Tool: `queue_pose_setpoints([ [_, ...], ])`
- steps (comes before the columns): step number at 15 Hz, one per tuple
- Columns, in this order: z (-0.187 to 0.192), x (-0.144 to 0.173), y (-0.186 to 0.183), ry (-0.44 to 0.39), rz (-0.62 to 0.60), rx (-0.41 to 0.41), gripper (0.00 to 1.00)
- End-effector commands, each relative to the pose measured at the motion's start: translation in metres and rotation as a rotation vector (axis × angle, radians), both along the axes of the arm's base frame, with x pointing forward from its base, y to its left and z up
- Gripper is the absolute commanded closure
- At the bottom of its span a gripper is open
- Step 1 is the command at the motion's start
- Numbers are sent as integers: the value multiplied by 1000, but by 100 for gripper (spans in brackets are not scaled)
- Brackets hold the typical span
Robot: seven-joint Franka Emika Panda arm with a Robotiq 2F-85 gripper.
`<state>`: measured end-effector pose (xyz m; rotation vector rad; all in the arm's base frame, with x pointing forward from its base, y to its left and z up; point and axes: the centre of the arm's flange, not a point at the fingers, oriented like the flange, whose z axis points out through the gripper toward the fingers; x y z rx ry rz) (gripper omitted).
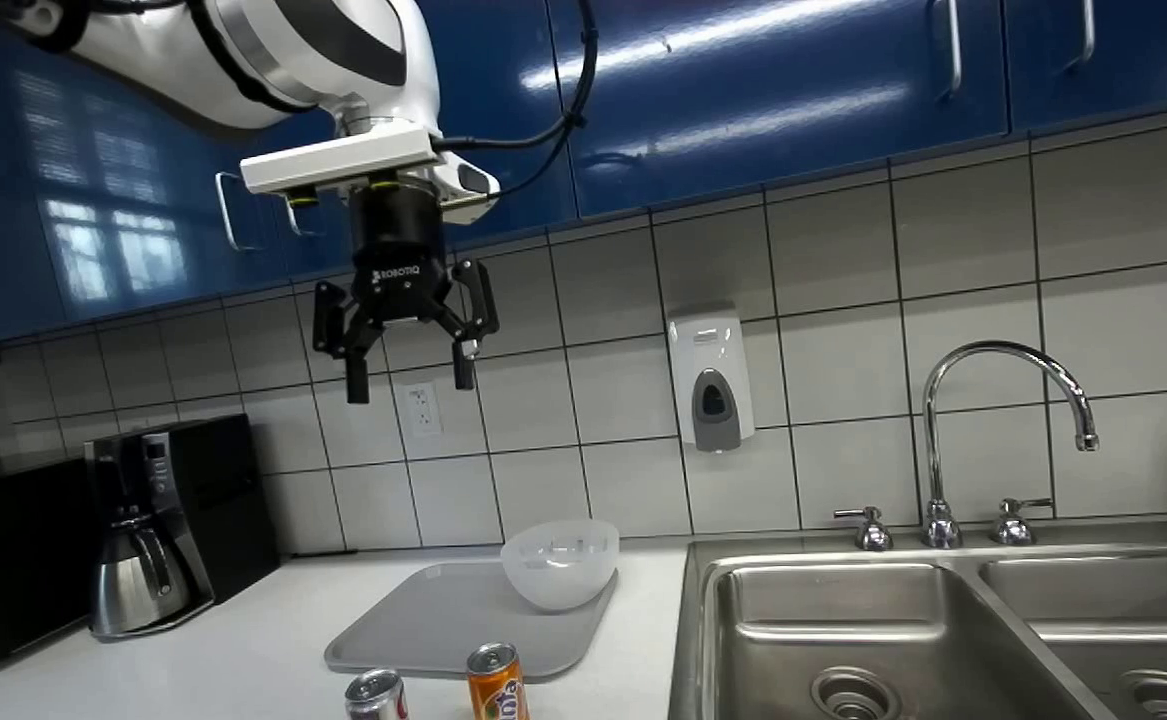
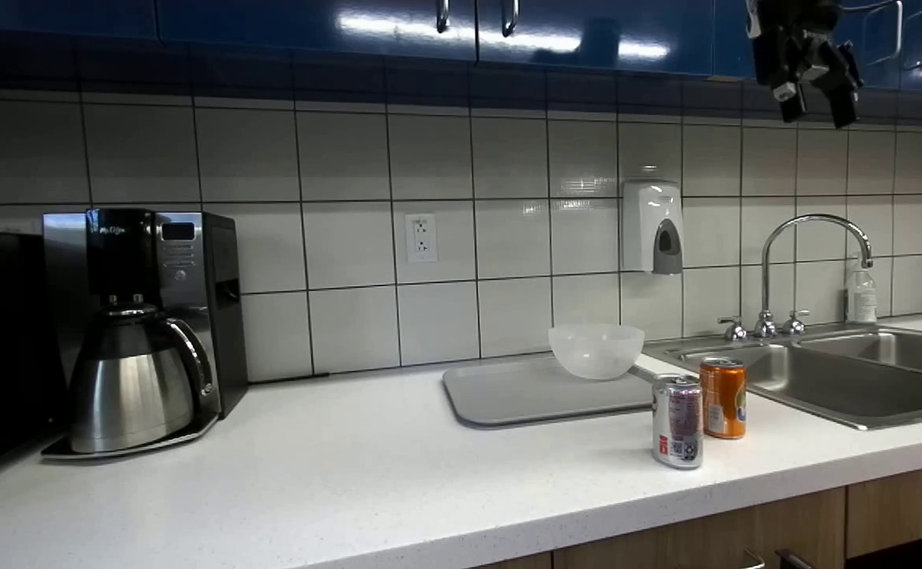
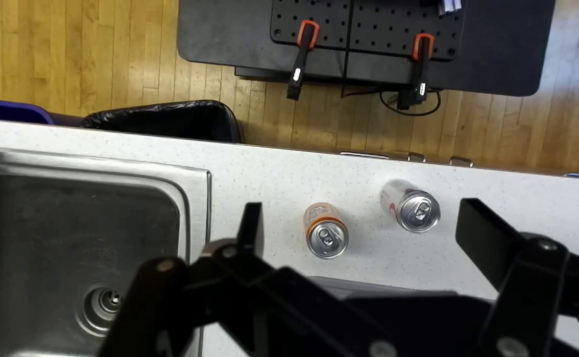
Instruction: Put the cans on the tray.
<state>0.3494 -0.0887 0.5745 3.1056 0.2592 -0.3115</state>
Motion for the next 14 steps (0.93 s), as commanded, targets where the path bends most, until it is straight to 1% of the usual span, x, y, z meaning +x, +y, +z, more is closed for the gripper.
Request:
queue_pose_setpoints([
  [1,-21,-6,6,16,9,2,0],
  [4,-46,-11,16,49,34,3,0],
  [7,-68,-13,29,56,66,1,0],
  [10,-90,-13,46,36,99,-8,0],
  [11,-98,-12,52,17,110,-8,0],
  [14,-119,-10,66,-15,130,7,0],
])
